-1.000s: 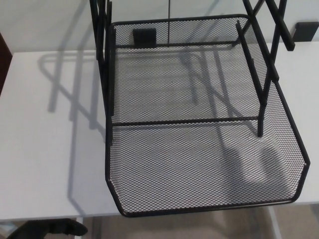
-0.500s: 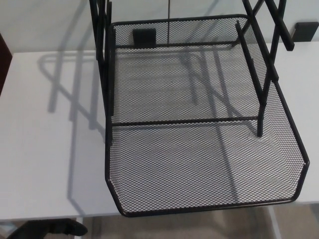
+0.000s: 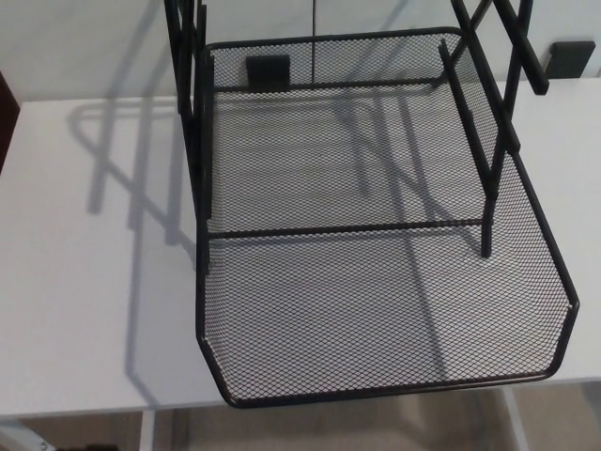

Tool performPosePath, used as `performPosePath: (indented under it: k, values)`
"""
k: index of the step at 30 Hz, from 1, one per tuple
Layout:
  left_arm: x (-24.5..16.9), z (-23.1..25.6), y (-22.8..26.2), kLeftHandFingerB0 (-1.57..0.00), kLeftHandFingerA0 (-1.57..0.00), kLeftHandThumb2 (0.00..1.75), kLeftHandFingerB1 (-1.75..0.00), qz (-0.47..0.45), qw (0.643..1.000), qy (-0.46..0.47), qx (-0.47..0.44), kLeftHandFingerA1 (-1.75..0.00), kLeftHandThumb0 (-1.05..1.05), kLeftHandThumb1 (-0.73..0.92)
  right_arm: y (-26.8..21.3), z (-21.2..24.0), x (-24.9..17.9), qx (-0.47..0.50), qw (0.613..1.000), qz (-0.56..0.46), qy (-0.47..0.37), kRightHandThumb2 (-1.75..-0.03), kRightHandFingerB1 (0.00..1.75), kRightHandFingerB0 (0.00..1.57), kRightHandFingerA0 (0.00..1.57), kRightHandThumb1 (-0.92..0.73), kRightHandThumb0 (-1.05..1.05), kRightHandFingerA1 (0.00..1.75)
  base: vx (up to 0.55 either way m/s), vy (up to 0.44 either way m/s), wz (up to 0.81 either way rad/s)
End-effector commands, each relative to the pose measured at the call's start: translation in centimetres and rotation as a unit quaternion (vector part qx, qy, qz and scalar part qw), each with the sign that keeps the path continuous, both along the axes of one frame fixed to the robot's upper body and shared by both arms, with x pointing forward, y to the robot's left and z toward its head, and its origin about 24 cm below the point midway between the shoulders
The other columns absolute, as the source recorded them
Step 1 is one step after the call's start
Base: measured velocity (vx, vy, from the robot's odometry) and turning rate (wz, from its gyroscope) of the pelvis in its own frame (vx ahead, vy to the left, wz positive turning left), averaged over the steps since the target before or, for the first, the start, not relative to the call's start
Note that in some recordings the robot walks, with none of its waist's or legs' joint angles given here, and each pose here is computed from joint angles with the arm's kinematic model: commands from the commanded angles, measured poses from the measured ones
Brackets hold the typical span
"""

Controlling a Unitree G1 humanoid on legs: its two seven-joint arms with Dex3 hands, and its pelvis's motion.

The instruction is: The robot walks towards a file tray kept in the middle of a desk and uses its right hand to grab a tray and pulls it out towards itself

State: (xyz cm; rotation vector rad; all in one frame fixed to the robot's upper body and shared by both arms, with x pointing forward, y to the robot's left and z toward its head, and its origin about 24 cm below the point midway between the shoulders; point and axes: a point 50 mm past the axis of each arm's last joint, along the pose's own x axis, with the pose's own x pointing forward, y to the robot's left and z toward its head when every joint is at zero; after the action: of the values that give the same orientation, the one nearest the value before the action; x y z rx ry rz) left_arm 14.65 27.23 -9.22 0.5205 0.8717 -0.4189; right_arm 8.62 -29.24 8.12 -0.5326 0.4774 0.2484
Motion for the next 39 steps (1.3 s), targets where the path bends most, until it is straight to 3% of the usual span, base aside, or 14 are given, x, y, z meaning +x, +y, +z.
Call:
performPosePath:
  k: [1,2,3,4,6,7,8,9,17,27,28,31,32,39]
  values:
    - [-3.4,-1.0,1.0,-0.49,-0.73,0.53,-0.6,0.026,0.999,0.034,-0.001,-0.68,-0.56,0.4,7.5,-11.3,0.1,0.148,0.979,-0.031,0.134,-0.56,0.48,0.43,0.58,-0.53,-0.35,0.59,0.0,0.0,0.0]
    - [-3.6,-1.1,0.9,-0.49,-0.73,0.53,-0.6,0.024,0.999,0.036,0.002,-0.68,-0.56,0.4,8.0,-12.0,0.3,0.146,0.979,-0.036,0.141,-0.56,0.48,0.43,0.58,-0.53,-0.35,0.59,0.0,0.0,0.0]
    - [-3.6,-1.1,0.9,-0.49,-0.74,0.53,-0.61,0.026,0.999,0.034,0.004,-0.68,-0.56,0.4,9.0,-13.0,0.8,0.154,0.975,-0.051,0.15,-0.8,0.56,0.31,0.47,-0.37,-0.34,0.67,0.0,0.0,0.0]
    - [-3.7,-1.2,0.8,-0.5,-0.75,0.53,-0.61,0.029,0.999,0.036,0.004,-0.69,-0.55,0.39,9.4,-13.5,1.0,0.154,0.975,-0.053,0.151,-0.57,0.49,0.38,0.45,-0.58,-0.32,0.58,0.0,0.0,0.0]
    - [-3.9,-1.3,0.7,-0.5,-0.77,0.53,-0.6,0.026,0.999,0.036,0.006,-0.68,-0.55,0.4,9.6,-14.4,1.0,0.16,0.971,-0.072,0.161,-0.57,0.47,0.36,0.43,-0.59,-0.3,0.56,0.0,0.0,0.0]
    - [-3.9,-1.3,0.6,-0.5,-0.76,0.53,-0.61,0.028,0.999,0.036,0.003,-0.68,-0.54,0.39,9.6,-15.0,0.9,0.173,0.967,-0.087,0.164,-0.86,0.55,0.25,0.33,-0.42,-0.26,0.61,0.0,0.0,0.0]
    - [-4.0,-1.3,0.6,-0.5,-0.75,0.53,-0.61,0.029,0.999,0.035,-0.002,-0.69,-0.53,0.39,9.5,-15.6,0.8,0.184,0.962,-0.107,0.172,-0.87,0.54,0.22,0.3,-0.44,-0.26,0.6,0.0,0.0,0.0]
    - [-4.1,-1.4,0.7,-0.51,-0.75,0.53,-0.61,0.023,0.999,0.032,0.003,-0.69,-0.55,0.4,9.3,-16.1,0.7,0.189,0.959,-0.116,0.178,-0.67,0.47,0.24,0.34,-0.61,-0.33,0.57,0.0,0.0,0.0]
    - [-4.1,-1.2,1.3,-0.5,-0.75,0.53,-0.6,0.034,0.999,0.03,0.005,-0.69,-0.58,0.4,6.9,-18.3,-1.0,0.121,0.961,-0.127,0.215,-0.65,0.44,0.26,0.4,-0.6,-0.33,0.55,0.0,0.0,0.0]
    - [-4.8,-1.5,1.3,-0.48,-0.66,0.54,-0.62,0.038,0.999,0.034,0.014,-0.71,-0.6,0.42,5.3,-19.2,-1.8,0.077,0.966,-0.117,0.217,-0.65,0.45,0.27,0.43,-0.57,-0.35,0.56,0.0,0.0,0.0]
    - [-4.8,-1.6,1.3,-0.47,-0.66,0.54,-0.65,0.042,0.998,0.035,0.012,-0.72,-0.62,0.42,5.4,-19.3,-1.8,0.072,0.967,-0.112,0.216,-0.84,0.51,0.19,0.38,-0.41,-0.28,0.61,0.0,0.0,0.0]
    - [-4.5,-1.5,1.3,-0.46,-0.67,0.54,-0.66,0.043,0.999,0.03,0.008,-0.72,-0.66,0.43,5.4,-19.4,-1.6,0.069,0.968,-0.106,0.215,-0.66,0.45,0.28,0.41,-0.55,-0.37,0.56,0.0,0.0,0.0]
    - [-4.5,-1.5,1.3,-0.46,-0.68,0.54,-0.66,0.044,0.999,0.03,0.007,-0.72,-0.65,0.43,5.4,-19.4,-1.6,0.067,0.969,-0.105,0.215,-0.83,0.5,0.2,0.37,-0.4,-0.3,0.61,0.0,0.0,0.0]
    - [-4.0,-1.4,1.2,-0.46,-0.67,0.54,-0.65,0.042,0.999,0.027,0.014,-0.71,-0.65,0.42,5.5,-19.2,-1.1,0.054,0.974,-0.084,0.205,-0.83,0.5,0.2,0.38,-0.4,-0.28,0.61,0.0,0.0,0.0]
